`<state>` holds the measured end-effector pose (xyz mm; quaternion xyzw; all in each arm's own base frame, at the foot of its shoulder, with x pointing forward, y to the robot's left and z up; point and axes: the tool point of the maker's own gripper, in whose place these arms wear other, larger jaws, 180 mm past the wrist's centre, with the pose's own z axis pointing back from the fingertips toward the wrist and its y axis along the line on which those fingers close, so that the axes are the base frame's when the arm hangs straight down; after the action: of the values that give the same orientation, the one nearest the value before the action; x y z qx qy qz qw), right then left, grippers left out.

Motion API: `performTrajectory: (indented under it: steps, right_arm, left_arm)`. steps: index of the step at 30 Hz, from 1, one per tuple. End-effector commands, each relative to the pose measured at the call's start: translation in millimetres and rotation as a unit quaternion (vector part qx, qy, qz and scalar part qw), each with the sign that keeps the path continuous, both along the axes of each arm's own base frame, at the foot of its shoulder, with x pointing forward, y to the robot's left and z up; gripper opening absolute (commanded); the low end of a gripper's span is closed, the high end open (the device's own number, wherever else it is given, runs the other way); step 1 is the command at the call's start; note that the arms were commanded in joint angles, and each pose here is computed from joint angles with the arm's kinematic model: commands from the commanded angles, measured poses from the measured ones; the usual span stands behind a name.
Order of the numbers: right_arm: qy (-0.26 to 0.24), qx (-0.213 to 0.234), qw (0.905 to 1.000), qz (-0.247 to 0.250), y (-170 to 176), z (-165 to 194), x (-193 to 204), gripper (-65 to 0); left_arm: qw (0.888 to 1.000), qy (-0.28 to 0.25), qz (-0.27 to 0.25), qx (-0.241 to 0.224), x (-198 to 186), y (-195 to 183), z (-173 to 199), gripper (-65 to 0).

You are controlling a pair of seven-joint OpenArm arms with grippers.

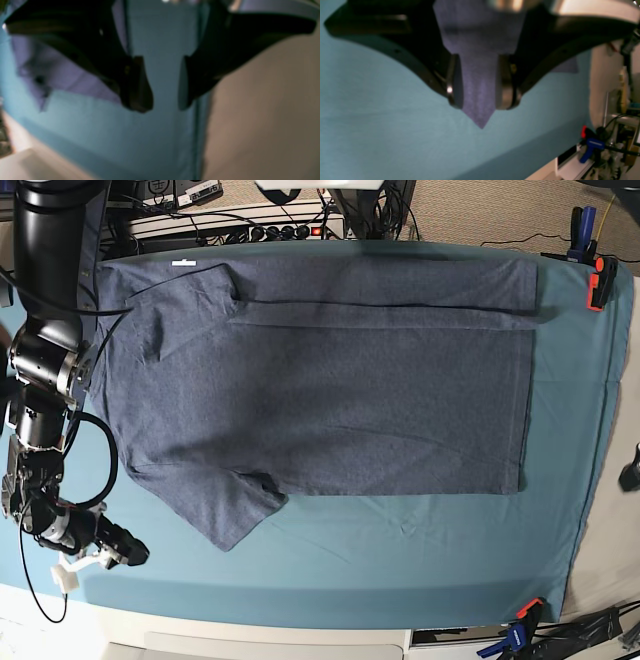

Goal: Fold the T-shirt properly
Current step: 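Grasp the hem corners of the shirt with both grippers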

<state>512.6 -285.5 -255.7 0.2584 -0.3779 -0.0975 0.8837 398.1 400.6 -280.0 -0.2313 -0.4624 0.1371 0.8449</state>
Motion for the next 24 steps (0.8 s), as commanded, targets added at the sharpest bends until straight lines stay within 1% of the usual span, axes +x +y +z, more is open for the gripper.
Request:
performTrajectory:
  steps: [1, 3, 5, 8, 10, 12, 15, 18, 20, 22, 24]
  right_arm:
    - [-0.042, -0.004, 0.9991, -0.009, -10.6, 33.9, 12.3, -43.2]
    - [-0.031, -0.009, 0.9995, -0.003, -9.1, 29.9, 9.7, -43.2]
    - [-0.023, -0.009, 0.9997, 0.001, -8.5, 27.8, 7.6, -43.2]
    - [-0.023, -0.009, 0.9997, 0.003, -7.0, 27.5, 7.7, -43.2]
    - [-0.027, -0.012, 0.9995, 0.013, -3.1, 27.5, 8.0, -43.2]
    - [-0.021, -0.026, 0.9992, 0.022, 1.7, 22.6, 8.3, -43.2]
    - [-0.012, -0.052, 0.9976, 0.043, 9.8, 13.9, 7.9, -43.2]
    - [-0.009, -0.066, 0.9968, 0.046, 11.2, 10.3, 8.6, -43.2]
    - [-0.012, -0.069, 0.9966, 0.043, 9.4, 10.9, 9.5, -43.2]
    - [-0.011, -0.072, 0.9964, 0.043, 8.7, 10.4, 9.4, -43.2]
    - [-0.013, -0.073, 0.9962, 0.046, 9.6, 10.7, 9.4, -43.2]
  left_arm:
    - [0.998, -0.051, 0.018, 0.011, 12.9, 19.7, 43.9, -43.9]
    - [0.998, -0.064, 0.006, 0.013, 20.3, 13.5, 53.1, -43.9]
    - [0.998, -0.064, -0.005, 0.011, 24.1, 6.5, 54.7, -43.9]
    - [0.998, -0.046, -0.031, 0.006, 28.3, -14.1, 40.9, -43.9]
    - [0.998, -0.026, -0.056, -0.007, 29.6, -37.9, 22.0, -43.9]
    - [0.996, -0.006, -0.084, -0.020, 31.4, -67.1, 0.9, -43.9]
    - [0.992, 0.011, -0.120, -0.042, 34.7, -112.1, -24.3, -43.9]
    - [0.987, 0.023, -0.147, -0.056, 36.3, -148.2, -41.4, -43.9]
    - [0.986, 0.027, -0.156, -0.059, 36.7, -160.7, -47.4, -43.9]
    - [0.985, 0.028, -0.159, -0.055, 37.3, -165.6, -50.6, -43.9]
    - [0.987, 0.036, -0.152, -0.035, 38.2, -162.2, -57.0, -43.9]
